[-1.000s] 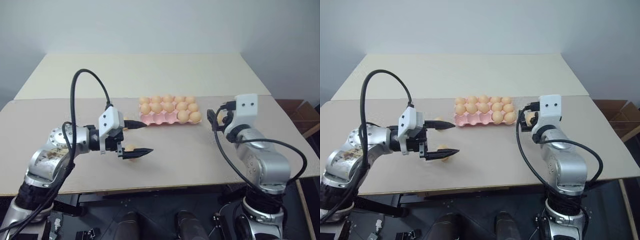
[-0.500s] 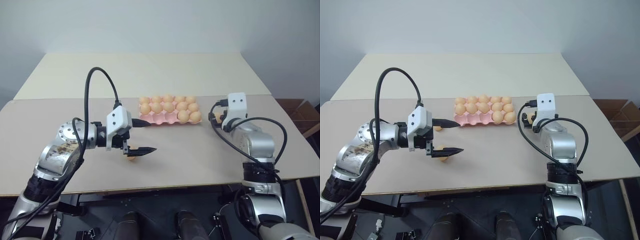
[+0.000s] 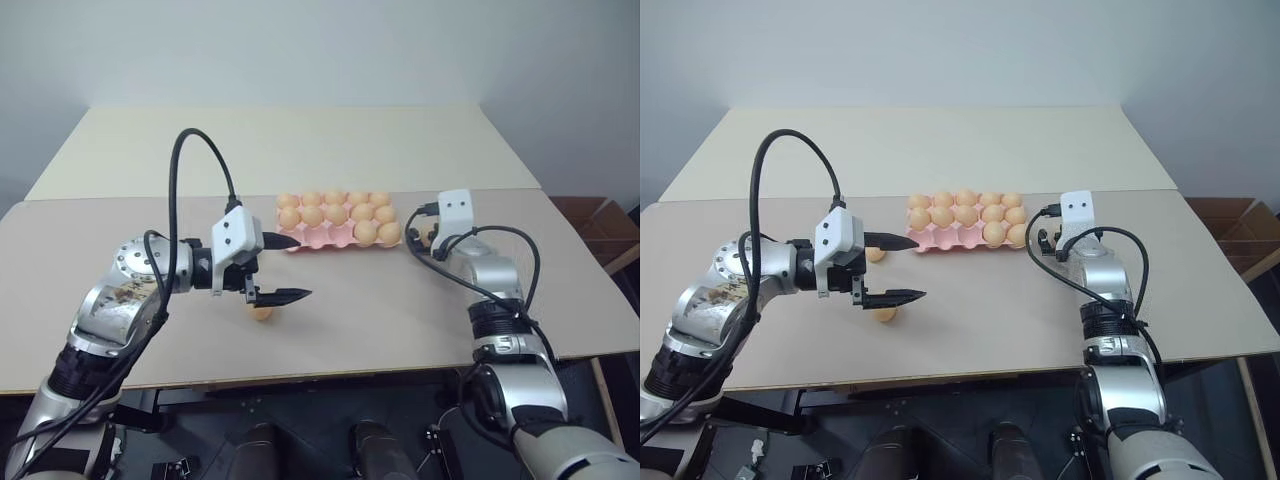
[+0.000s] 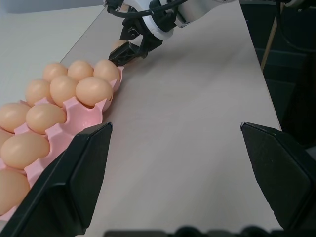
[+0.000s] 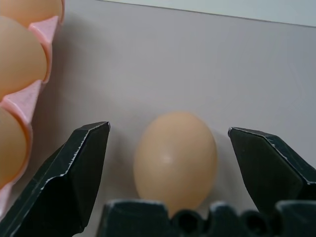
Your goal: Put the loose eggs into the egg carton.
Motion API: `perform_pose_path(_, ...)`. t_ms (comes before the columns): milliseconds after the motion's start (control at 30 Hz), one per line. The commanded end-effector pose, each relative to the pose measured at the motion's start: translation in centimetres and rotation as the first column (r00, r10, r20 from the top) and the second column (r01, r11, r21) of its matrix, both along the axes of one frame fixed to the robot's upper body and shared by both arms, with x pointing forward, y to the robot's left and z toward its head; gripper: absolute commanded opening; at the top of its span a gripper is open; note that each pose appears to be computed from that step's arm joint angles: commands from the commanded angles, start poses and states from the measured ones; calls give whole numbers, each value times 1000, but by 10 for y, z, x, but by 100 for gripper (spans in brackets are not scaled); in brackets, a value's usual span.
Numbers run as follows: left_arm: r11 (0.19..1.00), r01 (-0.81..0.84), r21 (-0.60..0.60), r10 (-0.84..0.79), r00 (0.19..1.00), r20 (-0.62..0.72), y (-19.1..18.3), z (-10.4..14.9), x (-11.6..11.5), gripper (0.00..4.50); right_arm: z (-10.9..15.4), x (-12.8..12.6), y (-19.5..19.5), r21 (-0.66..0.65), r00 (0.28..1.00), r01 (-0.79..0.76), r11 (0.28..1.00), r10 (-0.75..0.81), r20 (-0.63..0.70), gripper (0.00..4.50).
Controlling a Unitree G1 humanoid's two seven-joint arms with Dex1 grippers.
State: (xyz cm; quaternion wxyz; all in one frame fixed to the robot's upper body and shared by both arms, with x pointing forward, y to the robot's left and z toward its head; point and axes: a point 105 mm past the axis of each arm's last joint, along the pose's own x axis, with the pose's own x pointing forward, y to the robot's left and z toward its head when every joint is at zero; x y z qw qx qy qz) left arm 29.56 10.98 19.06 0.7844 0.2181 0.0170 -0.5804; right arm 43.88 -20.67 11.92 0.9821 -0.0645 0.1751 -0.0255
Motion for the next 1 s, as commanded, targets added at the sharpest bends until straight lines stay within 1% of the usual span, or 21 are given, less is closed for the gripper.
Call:
perform_pose_path(33,1000,-24,-6,24,998,60,6,12,3,450,17,8,-1,-1,998,10,1000,-10,64,360)
perform_pose_path(133,999,-53,1,52,997,54,14,9,4,450,18,9,-2,8,997,14,1000,-15,70,241)
perform_pose_path(167,998,-60,3,60,997,53,15,9,4,450,18,9,-2,11,997,14,1000,-14,73,213)
perform_pose_path(200,997,-74,1,74,996,47,19,8,4,450,21,8,0,24,997,3,1000,-5,83,194)
perform_pose_path(300,993,-119,9,119,992,36,33,6,2,450,33,4,5,19,989,-46,999,43,138,189)
perform_pose_path(333,990,-143,13,142,989,36,39,5,1,450,41,-1,10,2,983,-78,997,77,169,189)
perform_pose_path(433,978,-206,19,205,978,37,54,3,-1,450,67,-23,40,-8,946,-195,981,190,263,189)
perform_pose_path(533,973,-230,26,229,973,30,62,0,-4,450,80,-42,66,12,919,-262,965,246,307,189)
perform_pose_path(633,967,-251,36,251,968,23,68,-3,-7,450,80,-59,106,32,889,-360,932,333,314,189)
perform_pose_path(667,966,-255,36,254,967,20,70,-4,-8,450,80,-63,113,39,884,-377,925,347,313,189)
perform_pose_path(800,961,-272,41,272,962,17,74,-5,-10,450,69,-60,140,68,870,-426,902,388,305,187)
perform_pose_path(900,960,-278,39,278,961,17,74,-5,-12,450,68,-57,151,77,858,-452,889,410,309,187)
perform_pose_path(1000,959,-282,39,281,959,15,75,-5,-14,450,65,-53,157,57,849,-468,882,430,307,187)
